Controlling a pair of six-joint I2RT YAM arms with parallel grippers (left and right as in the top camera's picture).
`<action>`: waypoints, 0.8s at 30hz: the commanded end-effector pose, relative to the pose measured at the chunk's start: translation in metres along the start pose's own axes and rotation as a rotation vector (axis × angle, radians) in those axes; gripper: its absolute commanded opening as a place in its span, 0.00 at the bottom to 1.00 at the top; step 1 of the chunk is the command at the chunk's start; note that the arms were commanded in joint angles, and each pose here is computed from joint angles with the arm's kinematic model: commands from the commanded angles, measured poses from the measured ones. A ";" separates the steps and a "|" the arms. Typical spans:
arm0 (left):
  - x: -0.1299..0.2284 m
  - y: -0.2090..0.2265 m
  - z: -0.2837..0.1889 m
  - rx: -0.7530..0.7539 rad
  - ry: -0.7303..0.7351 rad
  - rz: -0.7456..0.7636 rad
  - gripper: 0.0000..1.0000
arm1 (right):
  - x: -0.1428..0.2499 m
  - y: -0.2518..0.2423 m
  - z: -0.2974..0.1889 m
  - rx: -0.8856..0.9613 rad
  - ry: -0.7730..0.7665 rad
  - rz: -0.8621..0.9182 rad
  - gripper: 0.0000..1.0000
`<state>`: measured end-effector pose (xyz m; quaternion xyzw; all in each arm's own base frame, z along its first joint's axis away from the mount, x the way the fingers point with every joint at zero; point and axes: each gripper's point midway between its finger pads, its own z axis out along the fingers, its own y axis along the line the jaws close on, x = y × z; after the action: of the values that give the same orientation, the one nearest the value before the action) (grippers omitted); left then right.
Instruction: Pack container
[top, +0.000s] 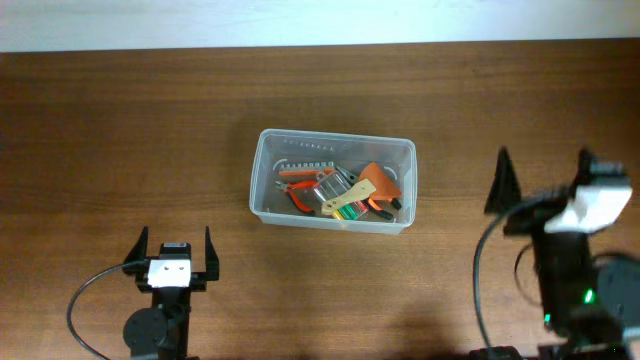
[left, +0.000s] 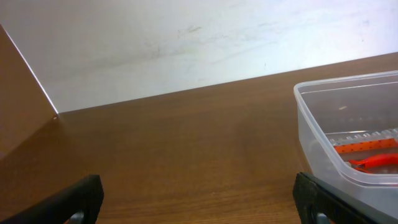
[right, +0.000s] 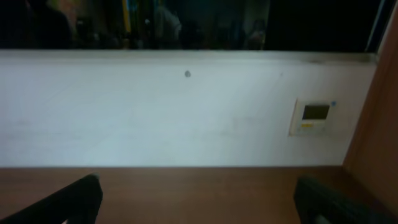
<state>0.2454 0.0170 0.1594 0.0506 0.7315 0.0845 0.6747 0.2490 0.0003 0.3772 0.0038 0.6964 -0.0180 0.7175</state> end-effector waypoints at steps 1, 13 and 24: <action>0.003 0.002 0.000 -0.013 0.002 -0.010 0.99 | 0.033 0.001 -0.010 -0.014 0.014 0.004 0.99; 0.003 0.002 0.000 -0.013 0.002 -0.010 0.99 | 0.090 -0.001 -0.028 -0.037 -0.084 -0.002 0.99; 0.003 0.002 0.000 -0.013 0.002 -0.010 0.99 | 0.103 0.002 -0.033 -0.046 -0.110 -0.002 0.99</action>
<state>0.2454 0.0170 0.1593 0.0505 0.7316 0.0847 0.6746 0.2188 -0.0025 0.2759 -0.0086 0.6576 -0.0116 0.7533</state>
